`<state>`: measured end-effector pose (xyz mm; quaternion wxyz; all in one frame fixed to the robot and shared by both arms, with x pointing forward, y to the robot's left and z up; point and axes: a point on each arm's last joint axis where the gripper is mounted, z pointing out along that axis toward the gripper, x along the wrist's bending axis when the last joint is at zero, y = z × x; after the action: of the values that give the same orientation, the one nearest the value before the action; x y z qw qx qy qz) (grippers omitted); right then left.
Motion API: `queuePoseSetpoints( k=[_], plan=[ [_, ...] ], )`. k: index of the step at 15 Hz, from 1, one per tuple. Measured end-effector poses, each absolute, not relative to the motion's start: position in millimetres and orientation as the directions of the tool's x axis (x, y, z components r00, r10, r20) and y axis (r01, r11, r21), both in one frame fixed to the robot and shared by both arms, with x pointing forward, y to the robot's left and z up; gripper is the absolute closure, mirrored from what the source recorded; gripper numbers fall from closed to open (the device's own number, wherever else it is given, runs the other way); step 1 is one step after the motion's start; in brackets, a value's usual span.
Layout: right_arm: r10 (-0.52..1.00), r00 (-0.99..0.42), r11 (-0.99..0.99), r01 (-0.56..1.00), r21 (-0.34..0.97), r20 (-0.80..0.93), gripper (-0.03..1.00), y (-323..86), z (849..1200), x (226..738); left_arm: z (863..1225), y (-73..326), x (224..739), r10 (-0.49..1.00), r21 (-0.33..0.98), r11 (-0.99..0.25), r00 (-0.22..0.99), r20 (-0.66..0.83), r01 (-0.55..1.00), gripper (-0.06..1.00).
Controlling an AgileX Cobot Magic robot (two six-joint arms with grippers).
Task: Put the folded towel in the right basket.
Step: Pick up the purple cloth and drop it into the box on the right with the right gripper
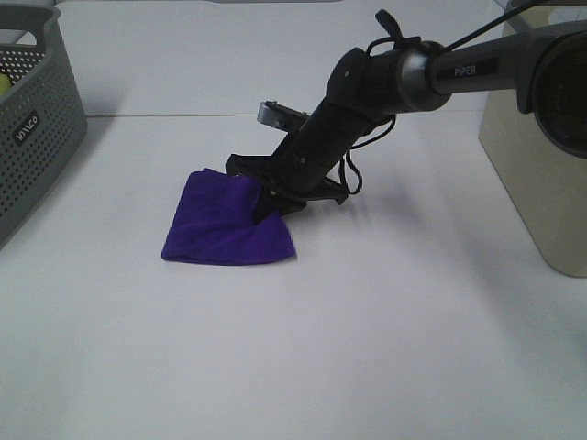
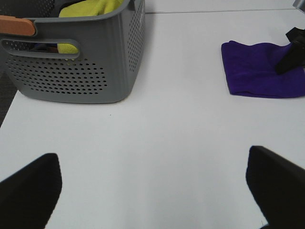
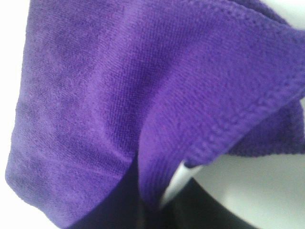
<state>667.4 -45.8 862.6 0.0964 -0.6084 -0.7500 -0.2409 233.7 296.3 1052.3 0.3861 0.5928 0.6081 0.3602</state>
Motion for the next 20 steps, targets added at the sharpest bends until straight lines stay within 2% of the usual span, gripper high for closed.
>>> queuePoseSetpoints(
  k=[2, 4, 5, 7, 9, 11, 13, 14, 15, 16, 20],
  plan=[
    [0.847, -0.338, 0.25, 0.934, 0.255, 0.409, 0.95, -44, 904, 670, 1052, 296, 234, 0.999, 0.896, 0.038, 0.001, -0.042, 0.443, -0.05],
    [0.827, -0.417, 0.286, 0.889, 0.357, 0.376, 0.95, -43, 977, 675, 1052, 296, 234, 0.999, 0.896, 0.038, 0.001, -0.042, 0.443, -0.05],
    [0.819, -0.466, 0.307, 0.849, 0.431, 0.335, 0.95, -47, 1027, 673, 1052, 296, 234, 0.999, 0.896, 0.038, 0.001, -0.042, 0.443, -0.05],
    [0.822, -0.513, 0.341, 0.791, 0.508, 0.247, 0.95, -61, 1084, 666, 1052, 296, 234, 0.999, 0.896, 0.038, 0.001, -0.042, 0.443, -0.05],
    [0.855, -0.492, 0.299, 0.725, 0.62, 0.163, 0.95, -90, 1137, 668, 1052, 296, 234, 0.999, 0.896, 0.038, 0.001, -0.042, 0.443, -0.05],
    [0.912, -0.391, 0.193, 0.67, 0.716, 0.121, 0.95, -146, 1184, 674, 1052, 296, 234, 0.999, 0.896, 0.038, 0.001, -0.042, 0.443, -0.05],
    [0.964, -0.256, 0.111, 0.637, 0.762, 0.073, 0.95, -211, 1212, 674, 1052, 296, 234, 0.999, 0.896, 0.038, 0.001, -0.042, 0.443, -0.05],
    [0.975, -0.212, 0.091, 0.631, 0.77, 0.059, 0.95, -229, 1217, 674, 1052, 296, 234, 0.999, 0.896, 0.038, 0.001, -0.042, 0.443, -0.05],
    [0.991, -0.124, 0.046, 0.628, 0.777, 0.041, 0.95, -266, 1222, 674, 1052, 296, 234, 0.999, 0.896, 0.038, 0.001, -0.042, 0.443, -0.05],
    [0.999, 0.018, -0.044, 0.621, 0.783, 0.041, 0.95, -329, 1226, 671, 1052, 296, 234, 0.999, 0.896, 0.038, 0.001, -0.042, 0.443, -0.05],
    [0.975, 0.182, -0.214, 0.616, 0.758, 0.127, 0.95, -412, 1218, 660, 1052, 296, 234, 0.999, 0.896, 0.038, 0.001, -0.042, 0.443, -0.05]
  ],
)
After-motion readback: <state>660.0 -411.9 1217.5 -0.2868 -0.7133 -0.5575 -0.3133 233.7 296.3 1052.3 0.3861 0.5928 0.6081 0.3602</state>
